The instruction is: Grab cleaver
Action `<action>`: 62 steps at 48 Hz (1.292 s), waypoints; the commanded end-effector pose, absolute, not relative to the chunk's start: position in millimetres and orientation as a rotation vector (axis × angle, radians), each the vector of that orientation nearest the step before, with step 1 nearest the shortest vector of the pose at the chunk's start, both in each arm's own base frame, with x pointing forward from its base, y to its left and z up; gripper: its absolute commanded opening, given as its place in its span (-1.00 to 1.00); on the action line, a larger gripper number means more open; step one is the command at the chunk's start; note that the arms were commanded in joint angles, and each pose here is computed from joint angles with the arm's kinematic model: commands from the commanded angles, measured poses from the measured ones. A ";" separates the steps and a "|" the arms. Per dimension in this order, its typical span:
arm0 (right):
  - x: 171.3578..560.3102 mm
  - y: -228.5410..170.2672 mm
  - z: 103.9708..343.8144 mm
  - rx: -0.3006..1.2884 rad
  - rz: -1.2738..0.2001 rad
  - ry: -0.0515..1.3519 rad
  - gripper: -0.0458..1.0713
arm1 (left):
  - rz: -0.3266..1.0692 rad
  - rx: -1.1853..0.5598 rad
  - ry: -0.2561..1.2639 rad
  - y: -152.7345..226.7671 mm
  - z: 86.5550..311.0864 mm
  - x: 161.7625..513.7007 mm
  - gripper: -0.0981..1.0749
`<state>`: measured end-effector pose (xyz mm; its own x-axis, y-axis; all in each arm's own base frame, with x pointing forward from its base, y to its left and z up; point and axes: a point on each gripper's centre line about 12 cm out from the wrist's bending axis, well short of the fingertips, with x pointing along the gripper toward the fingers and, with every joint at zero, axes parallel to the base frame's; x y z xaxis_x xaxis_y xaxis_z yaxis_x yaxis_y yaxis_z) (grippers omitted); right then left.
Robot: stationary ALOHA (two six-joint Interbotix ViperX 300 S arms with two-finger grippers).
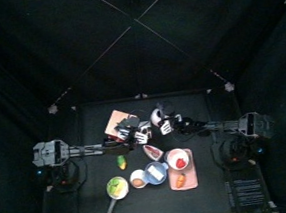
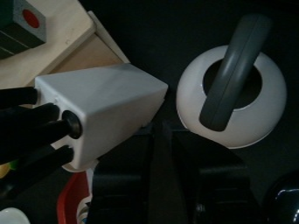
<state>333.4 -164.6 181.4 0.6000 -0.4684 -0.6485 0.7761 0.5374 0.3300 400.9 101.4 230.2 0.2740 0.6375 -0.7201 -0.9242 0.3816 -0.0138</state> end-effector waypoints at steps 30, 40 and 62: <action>351.5 -174.4 190.6 0.639 -0.774 0.498 0.15 | 1.127 -0.502 0.669 103.8 243.4 405.9 0.57; 350.8 -174.1 189.5 0.637 -0.775 0.502 0.15 | 1.128 -0.499 0.672 104.6 242.2 407.7 0.29; 351.7 -173.2 190.1 0.635 -0.771 0.502 0.15 | 1.127 -0.495 0.676 104.0 241.7 407.4 0.11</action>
<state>348.3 -170.8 176.6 0.5965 -0.4673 -0.6525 0.7761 0.5430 0.3207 404.0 102.8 228.8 0.2450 0.6456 -0.7233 -0.9331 0.3595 0.0048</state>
